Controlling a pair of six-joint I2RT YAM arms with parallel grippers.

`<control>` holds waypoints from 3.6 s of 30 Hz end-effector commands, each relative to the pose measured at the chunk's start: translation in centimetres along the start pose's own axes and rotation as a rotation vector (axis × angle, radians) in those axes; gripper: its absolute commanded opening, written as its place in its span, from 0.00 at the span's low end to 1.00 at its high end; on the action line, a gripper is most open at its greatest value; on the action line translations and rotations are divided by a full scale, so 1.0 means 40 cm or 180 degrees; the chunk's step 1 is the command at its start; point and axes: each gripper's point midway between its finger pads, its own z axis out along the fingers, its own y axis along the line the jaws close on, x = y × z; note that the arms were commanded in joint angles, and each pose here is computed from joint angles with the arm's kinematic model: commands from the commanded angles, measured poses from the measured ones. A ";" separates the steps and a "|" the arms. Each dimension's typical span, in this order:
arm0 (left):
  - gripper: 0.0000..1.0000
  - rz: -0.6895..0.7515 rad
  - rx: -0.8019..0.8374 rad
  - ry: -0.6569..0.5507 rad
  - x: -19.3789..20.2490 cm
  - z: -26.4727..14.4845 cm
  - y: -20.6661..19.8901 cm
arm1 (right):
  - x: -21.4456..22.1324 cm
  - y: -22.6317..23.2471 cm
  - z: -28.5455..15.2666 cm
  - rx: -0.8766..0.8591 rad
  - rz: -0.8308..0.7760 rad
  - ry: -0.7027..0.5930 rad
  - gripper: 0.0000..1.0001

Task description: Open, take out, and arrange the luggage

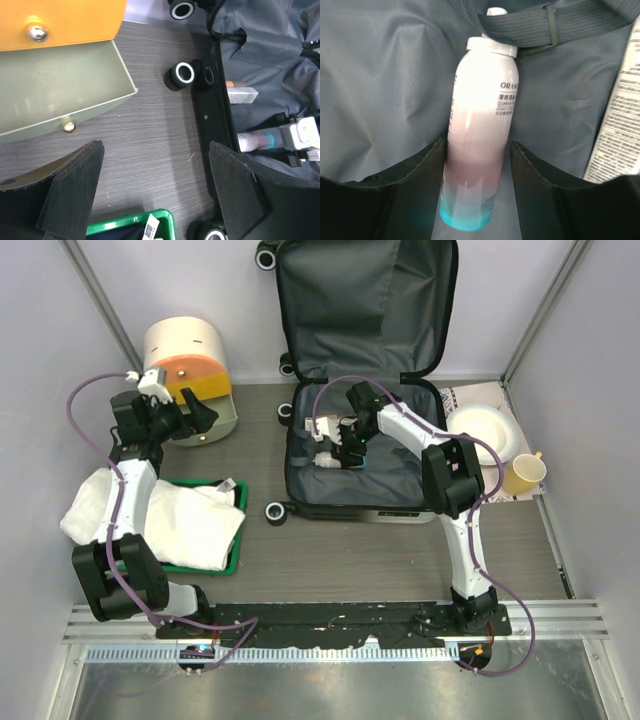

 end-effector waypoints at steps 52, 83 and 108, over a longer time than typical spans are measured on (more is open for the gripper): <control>0.69 0.5338 0.2851 -0.0212 0.323 -0.063 -0.520 | -0.555 0.253 -0.257 -0.0897 0.1709 -0.1555 0.01; 0.00 0.4669 0.1566 0.0346 0.148 0.038 -0.150 | -0.462 -0.157 -0.478 0.0437 0.2792 -0.2550 0.75; 0.52 0.4865 0.0623 0.0707 -0.038 0.296 0.254 | -0.404 -0.095 -0.469 0.0445 0.2777 -0.2361 0.75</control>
